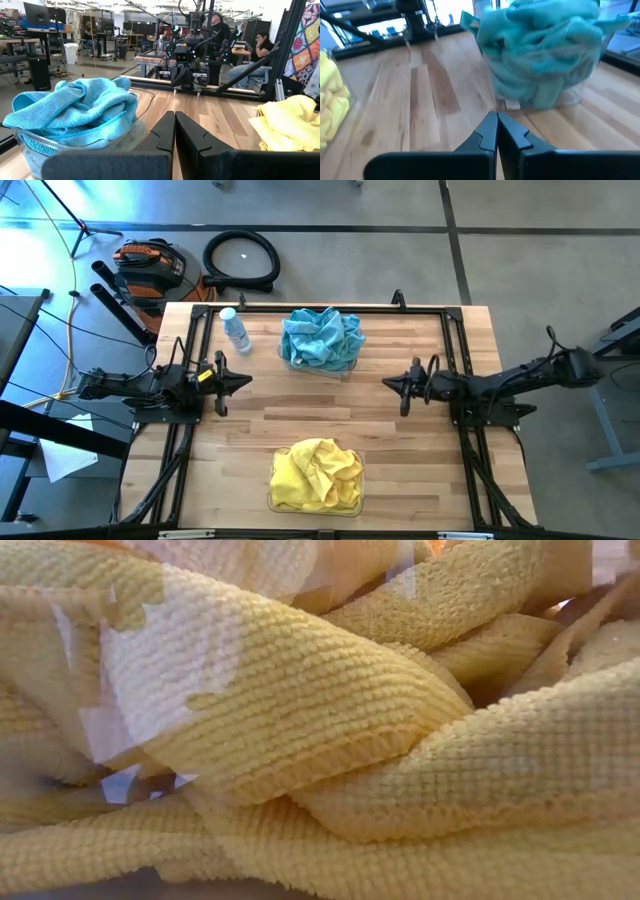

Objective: Sort microfiber towel by color & place in baskets
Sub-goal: Return to Home Position

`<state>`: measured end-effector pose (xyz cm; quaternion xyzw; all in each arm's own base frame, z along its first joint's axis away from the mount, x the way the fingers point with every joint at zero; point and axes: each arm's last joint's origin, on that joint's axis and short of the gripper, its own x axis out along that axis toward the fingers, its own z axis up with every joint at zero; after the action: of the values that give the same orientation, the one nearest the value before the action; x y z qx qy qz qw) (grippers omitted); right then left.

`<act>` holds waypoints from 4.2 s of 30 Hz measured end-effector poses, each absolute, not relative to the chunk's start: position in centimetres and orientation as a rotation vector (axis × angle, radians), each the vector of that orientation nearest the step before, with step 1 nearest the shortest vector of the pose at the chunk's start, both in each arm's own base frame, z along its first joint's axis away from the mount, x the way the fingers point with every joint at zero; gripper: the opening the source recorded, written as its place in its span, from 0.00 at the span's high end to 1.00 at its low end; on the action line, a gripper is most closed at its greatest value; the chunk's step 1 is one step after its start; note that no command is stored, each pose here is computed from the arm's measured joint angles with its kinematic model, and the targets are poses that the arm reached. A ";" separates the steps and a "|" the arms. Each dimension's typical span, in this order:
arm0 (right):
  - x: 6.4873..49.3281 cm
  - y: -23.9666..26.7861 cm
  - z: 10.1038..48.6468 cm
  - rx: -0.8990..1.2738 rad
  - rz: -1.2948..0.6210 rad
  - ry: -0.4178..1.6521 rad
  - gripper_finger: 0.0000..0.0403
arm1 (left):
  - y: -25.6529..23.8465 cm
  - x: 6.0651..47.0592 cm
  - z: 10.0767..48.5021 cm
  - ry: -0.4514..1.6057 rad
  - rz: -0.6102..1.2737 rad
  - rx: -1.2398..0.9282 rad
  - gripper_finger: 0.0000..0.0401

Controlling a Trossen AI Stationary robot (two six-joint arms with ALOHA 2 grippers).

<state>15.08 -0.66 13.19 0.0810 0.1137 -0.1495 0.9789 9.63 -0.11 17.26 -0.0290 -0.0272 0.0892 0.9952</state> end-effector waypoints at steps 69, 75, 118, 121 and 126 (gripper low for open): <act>9.9 -0.7 16.7 0.104 -0.163 -0.013 1.00 | -0.1 9.6 17.2 -0.053 0.179 -0.058 1.00; 9.9 -0.7 16.7 0.104 -0.164 -0.013 1.00 | -0.1 9.6 17.2 -0.053 0.179 -0.058 1.00; 9.9 -0.7 16.7 0.104 -0.164 -0.013 1.00 | -0.1 9.6 17.3 -0.054 0.179 -0.058 1.00; 9.9 -0.7 16.7 0.104 -0.164 -0.013 1.00 | -0.1 9.6 17.2 -0.053 0.178 -0.058 1.00; 9.9 -0.7 16.7 0.104 -0.164 -0.013 1.00 | -0.1 9.6 17.2 -0.053 0.179 -0.058 1.00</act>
<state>9.92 -0.66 16.72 0.0519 -0.0065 -0.0820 0.9953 9.63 -0.11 17.25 -0.0289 -0.0267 0.0893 0.9952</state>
